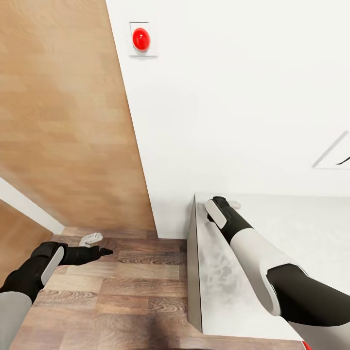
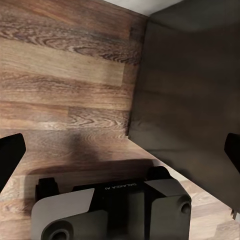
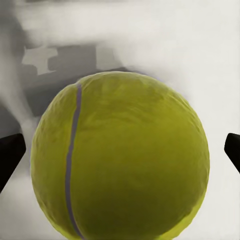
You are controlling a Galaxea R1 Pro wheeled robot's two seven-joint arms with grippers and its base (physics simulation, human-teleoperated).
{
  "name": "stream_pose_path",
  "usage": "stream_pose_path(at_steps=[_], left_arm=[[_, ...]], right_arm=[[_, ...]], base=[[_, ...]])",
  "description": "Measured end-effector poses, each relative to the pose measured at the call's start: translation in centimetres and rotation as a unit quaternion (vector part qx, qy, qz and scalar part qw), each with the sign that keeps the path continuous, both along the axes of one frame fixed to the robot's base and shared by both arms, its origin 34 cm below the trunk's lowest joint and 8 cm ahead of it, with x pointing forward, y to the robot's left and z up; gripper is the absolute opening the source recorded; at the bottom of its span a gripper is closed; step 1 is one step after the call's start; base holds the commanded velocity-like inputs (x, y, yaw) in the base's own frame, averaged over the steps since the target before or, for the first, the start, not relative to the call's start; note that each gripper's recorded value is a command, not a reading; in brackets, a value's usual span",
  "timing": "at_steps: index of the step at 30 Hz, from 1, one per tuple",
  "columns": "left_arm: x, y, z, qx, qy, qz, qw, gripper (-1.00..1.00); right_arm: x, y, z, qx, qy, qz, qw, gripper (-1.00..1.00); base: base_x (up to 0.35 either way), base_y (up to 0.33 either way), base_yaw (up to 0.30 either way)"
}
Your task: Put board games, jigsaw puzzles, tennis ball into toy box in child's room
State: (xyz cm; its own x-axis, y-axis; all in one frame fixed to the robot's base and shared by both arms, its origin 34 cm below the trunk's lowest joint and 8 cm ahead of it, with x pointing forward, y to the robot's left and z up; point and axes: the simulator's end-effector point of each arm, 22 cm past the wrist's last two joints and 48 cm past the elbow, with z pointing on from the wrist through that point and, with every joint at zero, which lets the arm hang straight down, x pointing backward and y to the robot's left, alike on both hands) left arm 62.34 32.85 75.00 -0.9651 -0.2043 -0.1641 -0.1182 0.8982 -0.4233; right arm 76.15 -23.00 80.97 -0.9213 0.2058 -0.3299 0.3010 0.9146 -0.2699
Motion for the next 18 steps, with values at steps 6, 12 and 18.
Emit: stream_pose_path(at_steps=[6, 12, 18], left_arm=[[0.2, -0.7, -0.1, -0.006, -0.007, 0.000, 1.0000, 1.00], [0.4, -0.3, 0.0, -0.002, -0.014, 0.000, 0.9999, 1.00], [0.5, -0.3, 0.0, -0.002, -0.015, 0.000, 0.9999, 1.00]], right_arm=[[0.0, 2.2, -0.1, 0.017, -0.003, 0.008, 0.9998, 1.00], [0.0, 3.2, -0.3, 0.032, -0.004, 0.011, 0.9994, 1.00], [0.1, 3.4, -0.3, 0.038, -0.005, 0.012, 0.9992, 1.00]], base=[[0.000, 0.000, 0.000], [0.000, 0.000, 0.000], [0.000, 0.000, 0.000]])
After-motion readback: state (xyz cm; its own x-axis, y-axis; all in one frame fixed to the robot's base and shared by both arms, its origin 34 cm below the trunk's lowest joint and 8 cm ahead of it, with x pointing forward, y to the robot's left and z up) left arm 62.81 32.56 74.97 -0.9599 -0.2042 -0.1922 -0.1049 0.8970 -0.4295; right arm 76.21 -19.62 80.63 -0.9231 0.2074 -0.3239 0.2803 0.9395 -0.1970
